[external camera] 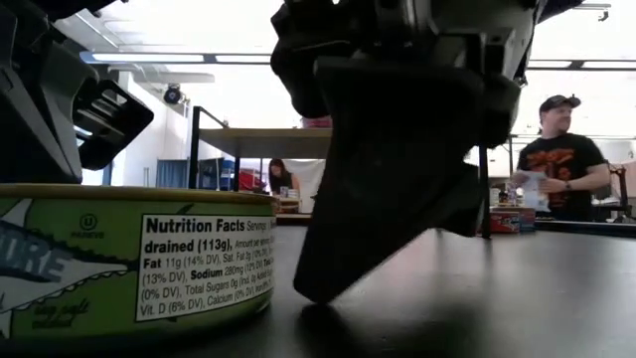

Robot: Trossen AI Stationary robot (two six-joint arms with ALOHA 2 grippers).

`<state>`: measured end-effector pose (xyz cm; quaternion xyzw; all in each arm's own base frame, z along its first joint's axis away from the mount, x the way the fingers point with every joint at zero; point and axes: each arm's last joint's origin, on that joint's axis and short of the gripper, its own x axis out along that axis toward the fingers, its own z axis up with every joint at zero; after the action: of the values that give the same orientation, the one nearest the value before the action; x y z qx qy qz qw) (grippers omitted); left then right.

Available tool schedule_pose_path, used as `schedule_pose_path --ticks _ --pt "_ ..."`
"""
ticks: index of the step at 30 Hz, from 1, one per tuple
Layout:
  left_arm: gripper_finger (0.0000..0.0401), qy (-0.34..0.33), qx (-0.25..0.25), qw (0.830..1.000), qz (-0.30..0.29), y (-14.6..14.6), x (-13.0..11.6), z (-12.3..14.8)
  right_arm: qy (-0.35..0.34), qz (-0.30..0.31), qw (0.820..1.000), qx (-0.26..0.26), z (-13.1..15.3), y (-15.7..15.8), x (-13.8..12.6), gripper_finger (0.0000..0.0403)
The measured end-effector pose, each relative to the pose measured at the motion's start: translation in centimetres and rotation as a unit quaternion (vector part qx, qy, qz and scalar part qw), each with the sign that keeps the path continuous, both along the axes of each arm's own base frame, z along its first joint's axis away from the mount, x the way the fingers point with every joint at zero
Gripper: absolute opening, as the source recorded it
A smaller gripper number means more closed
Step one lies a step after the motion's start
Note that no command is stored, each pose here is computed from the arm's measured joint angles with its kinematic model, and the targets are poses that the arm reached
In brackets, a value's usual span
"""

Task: Stack canned seafood by type on shelf
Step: Put the green tuna can on the shelf

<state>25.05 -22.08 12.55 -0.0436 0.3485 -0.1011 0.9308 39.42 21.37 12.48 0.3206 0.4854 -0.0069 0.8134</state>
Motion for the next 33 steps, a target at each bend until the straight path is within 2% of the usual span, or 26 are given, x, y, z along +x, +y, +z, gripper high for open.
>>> schedule_pose_path --ticks 5,10,17,22,33 --pt "0.0 0.005 0.017 1.0 -0.011 0.1 -0.1 -0.1 -0.041 -0.021 0.999 0.021 0.4 -0.2 0.9 0.0" --pt "0.0 0.014 0.042 0.999 -0.026 0.3 -0.2 -0.3 -0.049 -0.035 0.997 0.038 0.7 -0.4 1.3 0.0" --pt "0.0 0.013 0.088 0.995 -0.043 0.6 -0.3 -0.4 -0.082 -0.002 0.994 0.066 3.5 0.5 2.5 0.0" --pt "0.0 0.035 0.124 0.991 -0.042 1.2 -0.6 -1.4 -0.119 -0.01 0.992 0.047 5.2 0.2 3.4 0.0" --pt "0.0 0.06 0.125 0.99 -0.031 1.8 -0.6 -1.1 -0.119 -0.006 0.992 0.036 5.1 -0.3 3.6 0.0"
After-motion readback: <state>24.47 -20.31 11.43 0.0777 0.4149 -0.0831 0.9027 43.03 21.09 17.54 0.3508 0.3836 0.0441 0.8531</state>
